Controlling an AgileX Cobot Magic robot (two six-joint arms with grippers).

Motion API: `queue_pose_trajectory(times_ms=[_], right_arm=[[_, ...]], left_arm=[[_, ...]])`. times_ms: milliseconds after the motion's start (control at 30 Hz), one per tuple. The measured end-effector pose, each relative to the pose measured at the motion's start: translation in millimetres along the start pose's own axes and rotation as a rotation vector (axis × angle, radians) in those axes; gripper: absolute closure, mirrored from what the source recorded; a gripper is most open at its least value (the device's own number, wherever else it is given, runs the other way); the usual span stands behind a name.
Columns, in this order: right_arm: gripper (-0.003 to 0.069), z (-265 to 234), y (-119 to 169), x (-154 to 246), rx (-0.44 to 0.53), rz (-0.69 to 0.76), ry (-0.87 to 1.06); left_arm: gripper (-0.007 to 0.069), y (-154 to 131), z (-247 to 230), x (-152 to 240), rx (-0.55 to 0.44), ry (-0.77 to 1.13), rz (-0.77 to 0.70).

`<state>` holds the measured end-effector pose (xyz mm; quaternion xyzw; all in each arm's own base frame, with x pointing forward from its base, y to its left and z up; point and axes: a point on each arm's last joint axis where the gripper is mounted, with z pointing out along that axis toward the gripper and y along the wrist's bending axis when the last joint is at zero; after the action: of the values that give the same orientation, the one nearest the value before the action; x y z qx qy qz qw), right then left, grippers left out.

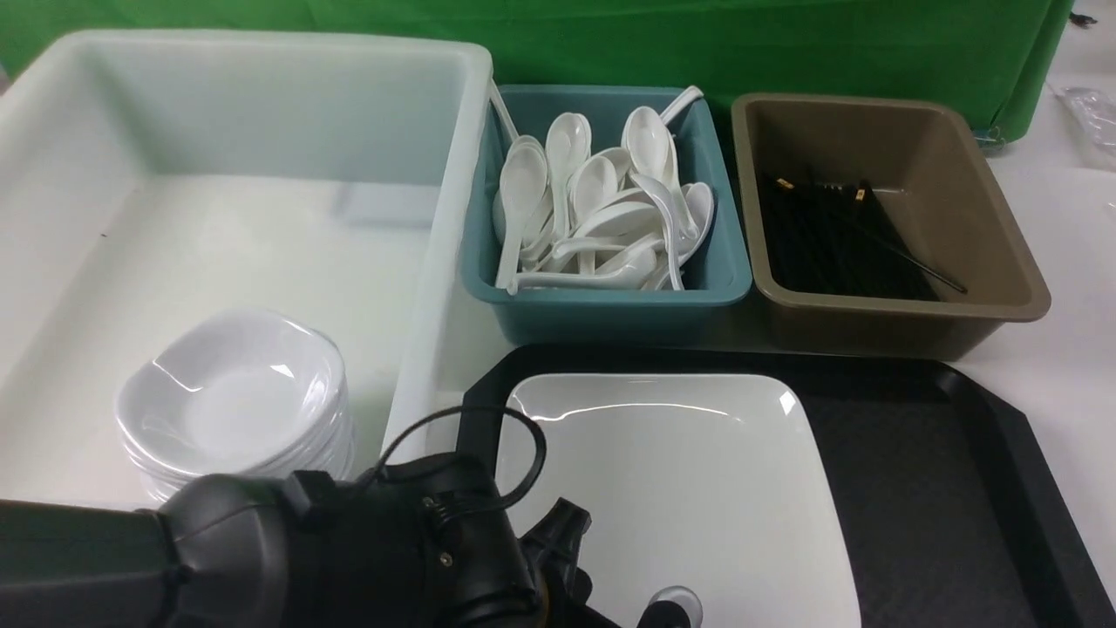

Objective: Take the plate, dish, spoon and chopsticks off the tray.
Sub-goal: Use the left arm to grab a plate from the dinner plate

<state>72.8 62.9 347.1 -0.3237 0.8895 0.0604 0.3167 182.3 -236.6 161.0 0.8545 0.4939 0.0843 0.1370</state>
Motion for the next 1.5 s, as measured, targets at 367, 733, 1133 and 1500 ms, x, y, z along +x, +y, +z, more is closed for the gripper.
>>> queue_pose_trajectory(times_ms=[367, 733, 1133, 1500], right_arm=[[0.0573, 0.2, 0.1, 0.1, 0.0, 0.0, 0.0], [0.057, 0.2, 0.2, -0.5, -0.002, 0.0, -0.006], [0.0573, 0.2, -0.3, -1.5, 0.004, -0.003, -0.018], [0.0571, -1.3, -15.4, -5.9, 0.168, 0.086, -0.073]], left_arm=[[0.0239, 8.1, 4.1, 9.6, -0.03, 0.0, -0.061], [0.0409, 10.1, 5.8, 3.3, -0.052, -0.004, -0.018], [0.0594, -16.4, -89.8, -28.1, -0.181, -0.163, -0.045], [0.0596, -32.8, -169.9, -3.3, -0.401, -0.331, -0.112]])
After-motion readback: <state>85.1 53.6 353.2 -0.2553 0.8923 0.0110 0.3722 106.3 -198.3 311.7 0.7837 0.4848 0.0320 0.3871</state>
